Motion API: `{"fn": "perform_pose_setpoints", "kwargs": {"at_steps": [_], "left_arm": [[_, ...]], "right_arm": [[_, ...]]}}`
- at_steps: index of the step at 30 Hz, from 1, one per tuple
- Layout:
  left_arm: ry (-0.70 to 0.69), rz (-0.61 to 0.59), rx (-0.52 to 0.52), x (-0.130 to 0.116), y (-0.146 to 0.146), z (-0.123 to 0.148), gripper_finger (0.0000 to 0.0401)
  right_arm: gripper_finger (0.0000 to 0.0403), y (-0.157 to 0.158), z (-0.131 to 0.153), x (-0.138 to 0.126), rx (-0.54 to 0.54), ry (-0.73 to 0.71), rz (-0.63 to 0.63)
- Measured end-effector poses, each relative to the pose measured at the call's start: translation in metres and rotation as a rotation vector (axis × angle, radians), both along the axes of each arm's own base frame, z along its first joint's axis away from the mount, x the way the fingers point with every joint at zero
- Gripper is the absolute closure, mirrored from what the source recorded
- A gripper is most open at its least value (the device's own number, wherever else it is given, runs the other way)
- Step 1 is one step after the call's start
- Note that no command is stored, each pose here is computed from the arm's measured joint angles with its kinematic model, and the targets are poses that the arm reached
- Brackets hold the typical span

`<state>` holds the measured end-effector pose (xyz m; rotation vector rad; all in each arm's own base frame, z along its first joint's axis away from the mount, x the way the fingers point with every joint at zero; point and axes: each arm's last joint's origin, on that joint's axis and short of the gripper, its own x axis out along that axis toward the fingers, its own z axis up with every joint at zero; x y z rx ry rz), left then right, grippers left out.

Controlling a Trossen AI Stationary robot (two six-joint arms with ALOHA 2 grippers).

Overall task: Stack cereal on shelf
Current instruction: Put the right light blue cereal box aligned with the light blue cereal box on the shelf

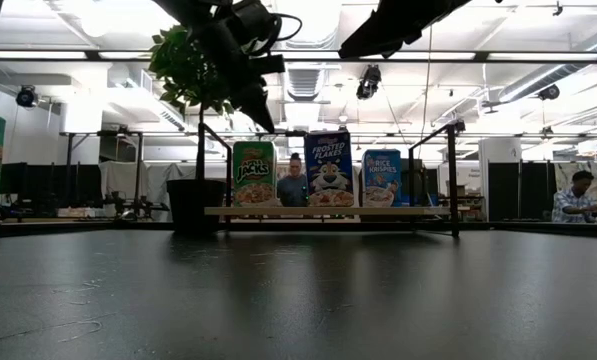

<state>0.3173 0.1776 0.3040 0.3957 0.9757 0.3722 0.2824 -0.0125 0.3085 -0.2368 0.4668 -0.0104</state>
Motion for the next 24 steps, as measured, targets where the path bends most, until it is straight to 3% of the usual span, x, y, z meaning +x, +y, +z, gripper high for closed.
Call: {"fn": "perform_pose_setpoints", "kwargs": {"at_steps": [12,17,24], "left_arm": [[-0.113,0.018,0.057,0.005,0.001,0.011,0.0384],[-0.070,0.078,0.110,0.011,0.010,-0.001,0.0390],[-0.036,0.103,0.103,0.011,0.021,-0.012,0.0401]], "right_arm": [[0.0264,0.000,0.000,0.000,0.001,0.000,-0.001],[0.0264,0.000,-0.001,0.000,0.002,0.002,-0.001],[0.0264,0.000,-0.004,-0.001,0.009,0.010,-0.005]]}}
